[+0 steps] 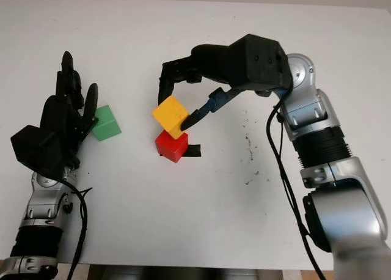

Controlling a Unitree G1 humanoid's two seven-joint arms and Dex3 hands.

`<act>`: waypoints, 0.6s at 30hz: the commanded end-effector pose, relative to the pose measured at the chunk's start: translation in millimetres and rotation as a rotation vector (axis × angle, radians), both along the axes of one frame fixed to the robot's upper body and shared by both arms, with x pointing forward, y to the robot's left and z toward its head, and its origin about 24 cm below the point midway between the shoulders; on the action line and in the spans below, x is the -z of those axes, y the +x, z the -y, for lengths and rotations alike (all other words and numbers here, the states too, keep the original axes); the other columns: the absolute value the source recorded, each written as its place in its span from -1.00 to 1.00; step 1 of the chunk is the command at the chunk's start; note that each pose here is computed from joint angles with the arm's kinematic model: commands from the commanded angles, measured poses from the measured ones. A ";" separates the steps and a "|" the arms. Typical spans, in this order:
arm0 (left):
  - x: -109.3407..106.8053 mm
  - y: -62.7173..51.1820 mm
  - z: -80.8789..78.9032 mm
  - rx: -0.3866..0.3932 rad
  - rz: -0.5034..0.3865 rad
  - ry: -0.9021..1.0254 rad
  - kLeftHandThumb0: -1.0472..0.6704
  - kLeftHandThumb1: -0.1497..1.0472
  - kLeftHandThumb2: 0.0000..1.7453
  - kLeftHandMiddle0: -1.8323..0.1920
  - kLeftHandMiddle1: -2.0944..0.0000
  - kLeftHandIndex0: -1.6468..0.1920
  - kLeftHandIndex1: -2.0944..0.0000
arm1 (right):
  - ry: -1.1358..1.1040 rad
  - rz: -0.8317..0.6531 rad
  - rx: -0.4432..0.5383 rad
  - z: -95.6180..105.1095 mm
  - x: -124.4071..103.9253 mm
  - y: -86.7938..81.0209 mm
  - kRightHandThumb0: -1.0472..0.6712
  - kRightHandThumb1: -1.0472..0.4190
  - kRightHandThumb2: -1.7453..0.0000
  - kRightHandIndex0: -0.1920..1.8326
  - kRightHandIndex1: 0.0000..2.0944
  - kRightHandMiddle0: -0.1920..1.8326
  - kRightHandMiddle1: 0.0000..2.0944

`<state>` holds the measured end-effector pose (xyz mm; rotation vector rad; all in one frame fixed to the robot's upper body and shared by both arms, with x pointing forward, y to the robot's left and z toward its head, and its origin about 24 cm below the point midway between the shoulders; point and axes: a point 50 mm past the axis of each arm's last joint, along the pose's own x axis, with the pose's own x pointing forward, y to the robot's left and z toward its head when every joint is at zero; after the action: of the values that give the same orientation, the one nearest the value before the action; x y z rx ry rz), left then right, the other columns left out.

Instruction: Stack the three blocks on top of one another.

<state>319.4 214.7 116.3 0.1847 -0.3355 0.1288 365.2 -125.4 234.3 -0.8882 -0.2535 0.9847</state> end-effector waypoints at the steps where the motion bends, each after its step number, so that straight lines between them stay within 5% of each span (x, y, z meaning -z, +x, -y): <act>1: -1.3 -2.3 -0.4 -0.005 0.012 0.015 -0.53 1.00 -0.42 0.94 0.94 0.92 0.94 | 0.023 -0.015 -0.002 -0.1 -0.4 0.7 -0.36 -0.82 0.94 -0.58 -0.97 -0.38 0.49; 18: -2.0 -1.5 -0.2 -0.004 0.012 0.019 -0.53 1.00 -0.42 0.95 0.95 0.92 0.95 | 0.018 -0.104 0.017 -0.2 12.3 2.8 -0.38 -0.82 0.94 -0.57 -0.96 -0.37 0.50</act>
<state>319.5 214.6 116.3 0.1992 -0.3345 0.1337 369.0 -124.7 222.5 -0.8207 -0.1657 1.0071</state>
